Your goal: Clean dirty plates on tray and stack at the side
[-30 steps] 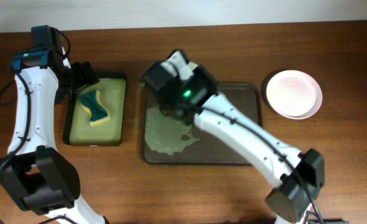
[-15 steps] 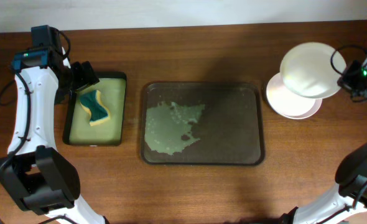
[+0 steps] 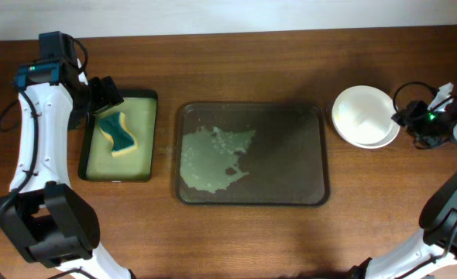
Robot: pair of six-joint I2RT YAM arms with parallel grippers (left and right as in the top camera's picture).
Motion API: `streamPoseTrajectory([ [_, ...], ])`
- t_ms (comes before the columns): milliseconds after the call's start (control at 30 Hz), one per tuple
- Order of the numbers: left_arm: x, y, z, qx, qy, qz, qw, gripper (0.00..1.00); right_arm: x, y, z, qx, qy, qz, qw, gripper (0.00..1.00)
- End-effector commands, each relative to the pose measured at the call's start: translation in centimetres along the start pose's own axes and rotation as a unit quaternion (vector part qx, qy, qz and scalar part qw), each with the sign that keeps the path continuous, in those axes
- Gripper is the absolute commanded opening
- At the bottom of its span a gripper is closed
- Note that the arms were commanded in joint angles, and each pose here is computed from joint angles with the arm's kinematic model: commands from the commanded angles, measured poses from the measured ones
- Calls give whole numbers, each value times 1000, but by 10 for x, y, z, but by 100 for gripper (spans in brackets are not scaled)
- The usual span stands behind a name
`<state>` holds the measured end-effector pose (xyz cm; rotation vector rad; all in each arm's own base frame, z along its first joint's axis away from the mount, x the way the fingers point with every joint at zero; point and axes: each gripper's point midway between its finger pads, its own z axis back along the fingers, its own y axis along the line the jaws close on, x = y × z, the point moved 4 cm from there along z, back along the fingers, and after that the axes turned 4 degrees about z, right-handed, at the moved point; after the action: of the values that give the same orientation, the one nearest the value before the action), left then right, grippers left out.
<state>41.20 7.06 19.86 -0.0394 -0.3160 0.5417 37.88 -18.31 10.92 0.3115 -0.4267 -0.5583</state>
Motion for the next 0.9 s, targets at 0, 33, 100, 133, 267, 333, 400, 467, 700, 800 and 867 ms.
streamPoseTrajectory([
  [0,4,3,4,4,-7,-1,1000,99,-7,30,52,32,-16,-29,999,56],
  [33,4,4,4,4,-7,0,1000,99,-17,38,72,31,-10,-31,999,56],
  [100,3,3,4,4,-7,-1,1000,99,-41,55,110,31,-4,-3,999,56],
  [133,3,4,4,4,-8,-1,1000,99,-58,67,129,33,-2,20,999,56],
  [267,4,4,4,4,-8,0,1000,99,-132,115,168,55,23,97,993,98],
  [333,4,3,4,4,-7,-1,1000,99,-162,132,177,65,56,126,988,99],
  [400,4,3,4,4,-8,-1,1000,99,-167,139,176,71,62,142,985,98],
  [467,4,3,4,4,-7,-1,1000,99,-166,139,173,70,68,141,985,98],
  [700,4,4,4,4,-8,-1,1000,99,-162,130,164,42,79,144,986,98],
  [800,4,3,4,4,-8,-1,1000,99,-160,138,171,53,39,167,984,98],
  [867,4,4,4,4,-8,0,1000,99,-163,161,183,91,-56,237,966,98],
])
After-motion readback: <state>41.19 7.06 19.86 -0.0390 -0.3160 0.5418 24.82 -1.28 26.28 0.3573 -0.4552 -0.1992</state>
